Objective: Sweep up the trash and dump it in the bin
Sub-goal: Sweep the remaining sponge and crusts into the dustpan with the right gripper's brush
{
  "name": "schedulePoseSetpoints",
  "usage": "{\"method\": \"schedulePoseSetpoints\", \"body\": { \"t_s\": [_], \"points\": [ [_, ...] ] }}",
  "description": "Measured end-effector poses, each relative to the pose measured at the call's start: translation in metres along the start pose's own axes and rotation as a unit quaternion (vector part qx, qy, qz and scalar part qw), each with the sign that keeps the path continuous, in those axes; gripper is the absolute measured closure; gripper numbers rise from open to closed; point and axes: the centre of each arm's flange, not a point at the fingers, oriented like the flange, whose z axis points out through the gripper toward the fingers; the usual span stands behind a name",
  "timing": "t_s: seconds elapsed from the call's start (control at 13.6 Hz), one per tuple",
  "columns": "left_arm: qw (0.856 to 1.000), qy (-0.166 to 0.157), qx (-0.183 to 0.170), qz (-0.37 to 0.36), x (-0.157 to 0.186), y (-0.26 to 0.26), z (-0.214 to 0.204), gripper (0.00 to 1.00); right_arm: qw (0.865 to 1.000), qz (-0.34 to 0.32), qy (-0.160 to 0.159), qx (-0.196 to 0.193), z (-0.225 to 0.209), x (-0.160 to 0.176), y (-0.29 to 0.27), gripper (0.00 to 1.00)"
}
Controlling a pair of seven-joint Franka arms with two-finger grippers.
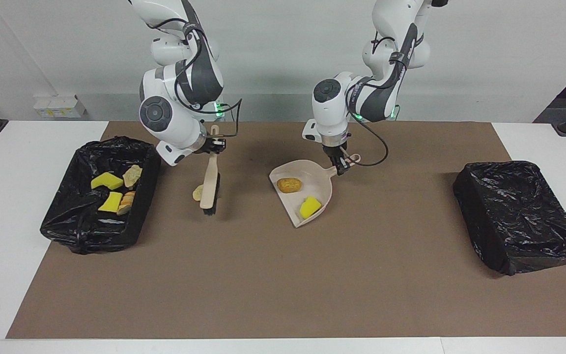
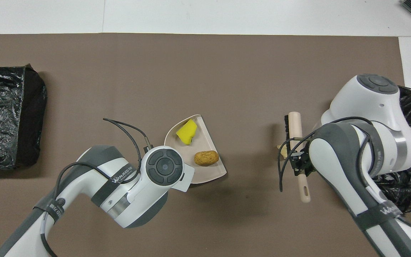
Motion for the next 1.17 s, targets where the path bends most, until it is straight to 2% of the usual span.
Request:
{"method": "schedulePoseSetpoints", "body": {
  "t_s": [0.15, 0.29, 0.44, 0.66, 0.81, 1.17],
  "points": [
    [1.0, 0.0, 0.0, -0.002, -0.001, -0.001, 0.0, 0.68, 0.999, 0.022, -0.011, -0.046, 0.019, -0.006, 0.037, 0.74],
    [1.0, -0.003, -0.001, -0.002, -0.001, -0.001, 0.001, 0.68, 0.997, 0.026, -0.021, -0.069, 0.037, -0.022, 0.049, 0.74],
    [1.0, -0.004, -0.002, -0.002, -0.001, -0.001, 0.001, 0.68, 0.996, 0.014, -0.026, -0.081, 0.059, -0.037, 0.039, 0.74],
    [1.0, -0.004, -0.002, -0.003, -0.002, -0.001, 0.001, 0.68, 0.995, -0.009, -0.016, -0.099, 0.088, -0.044, 0.006, 0.74],
    [1.0, -0.003, -0.002, -0.003, -0.002, -0.001, 0.001, 0.68, 0.996, -0.01, -0.001, -0.092, 0.095, -0.046, -0.018, 0.74],
    [1.0, -0.004, 0.0, -0.003, -0.002, -0.002, 0.001, 0.68, 1.0, 0.002, 0.015, -0.027, 0.101, -0.047, -0.081, 0.74]
  ]
}}
